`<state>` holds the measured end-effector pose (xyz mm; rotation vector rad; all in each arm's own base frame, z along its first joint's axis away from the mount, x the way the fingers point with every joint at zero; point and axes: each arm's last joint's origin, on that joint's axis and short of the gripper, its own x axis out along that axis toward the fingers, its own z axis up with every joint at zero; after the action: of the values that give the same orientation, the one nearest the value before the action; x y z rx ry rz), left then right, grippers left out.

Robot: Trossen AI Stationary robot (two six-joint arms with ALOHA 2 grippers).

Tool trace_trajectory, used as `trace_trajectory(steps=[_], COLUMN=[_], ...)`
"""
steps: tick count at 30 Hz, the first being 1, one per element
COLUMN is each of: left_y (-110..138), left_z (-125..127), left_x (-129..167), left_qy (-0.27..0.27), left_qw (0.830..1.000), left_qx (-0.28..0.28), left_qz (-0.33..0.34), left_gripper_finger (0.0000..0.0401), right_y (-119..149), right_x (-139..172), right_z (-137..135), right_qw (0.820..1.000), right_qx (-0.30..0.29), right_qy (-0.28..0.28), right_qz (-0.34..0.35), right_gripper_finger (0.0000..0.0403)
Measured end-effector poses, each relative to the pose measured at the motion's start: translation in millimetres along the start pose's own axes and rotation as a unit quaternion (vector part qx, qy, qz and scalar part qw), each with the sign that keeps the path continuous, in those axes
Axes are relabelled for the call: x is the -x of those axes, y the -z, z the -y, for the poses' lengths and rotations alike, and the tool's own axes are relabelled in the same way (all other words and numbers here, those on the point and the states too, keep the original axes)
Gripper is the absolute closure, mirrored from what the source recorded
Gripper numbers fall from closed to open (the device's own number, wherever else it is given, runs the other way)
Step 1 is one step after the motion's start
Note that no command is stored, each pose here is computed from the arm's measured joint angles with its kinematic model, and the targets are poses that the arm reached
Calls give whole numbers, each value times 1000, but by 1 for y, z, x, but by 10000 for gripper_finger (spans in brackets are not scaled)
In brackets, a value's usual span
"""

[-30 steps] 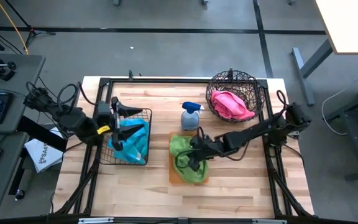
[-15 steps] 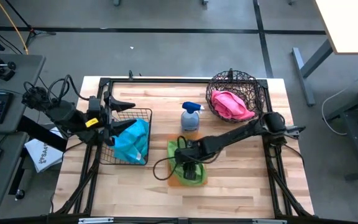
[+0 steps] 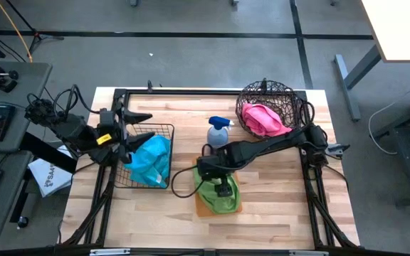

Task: Sort microfiber towel by color & place in baskets
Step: Put the green microfiber cloth into the transparent orange bin, then return to Home Position

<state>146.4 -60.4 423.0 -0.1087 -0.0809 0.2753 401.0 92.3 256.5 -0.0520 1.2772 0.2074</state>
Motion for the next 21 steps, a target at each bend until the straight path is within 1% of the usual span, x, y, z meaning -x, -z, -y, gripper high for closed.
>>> trace_trajectory(steps=[2,6,9,12,15,18,21], left_y=[0,0,3,11,32,54,55], left_z=[-1,-2,2,12,23,27,19], left_x=[0,0,-4,-12,-23,-28,-21], left_qy=[-16,-33,-30,-8,10,8,20], left_qw=[1000,999,998,999,998,998,998], left_qx=[4,27,46,50,39,49,54], left_qz=[1,2,-3,-17,-40,-41,-4], left_gripper_finger=[128,128,128,128,128,135,162], right_y=[2,5,7,12,34,71,108], right_x=[1,13,27,39,48,55,62], right_z=[0,0,-5,-8,-7,-5,-6], right_qw=[1000,1000,999,998,999,998,991], right_qx=[11,29,49,56,35,-18,-88], right_qy=[1,-5,-13,-11,-13,-10,-16], right_qz=[-9,-2,12,22,33,55,100], right_gripper_finger=[44,49,71,97,117,133,164])
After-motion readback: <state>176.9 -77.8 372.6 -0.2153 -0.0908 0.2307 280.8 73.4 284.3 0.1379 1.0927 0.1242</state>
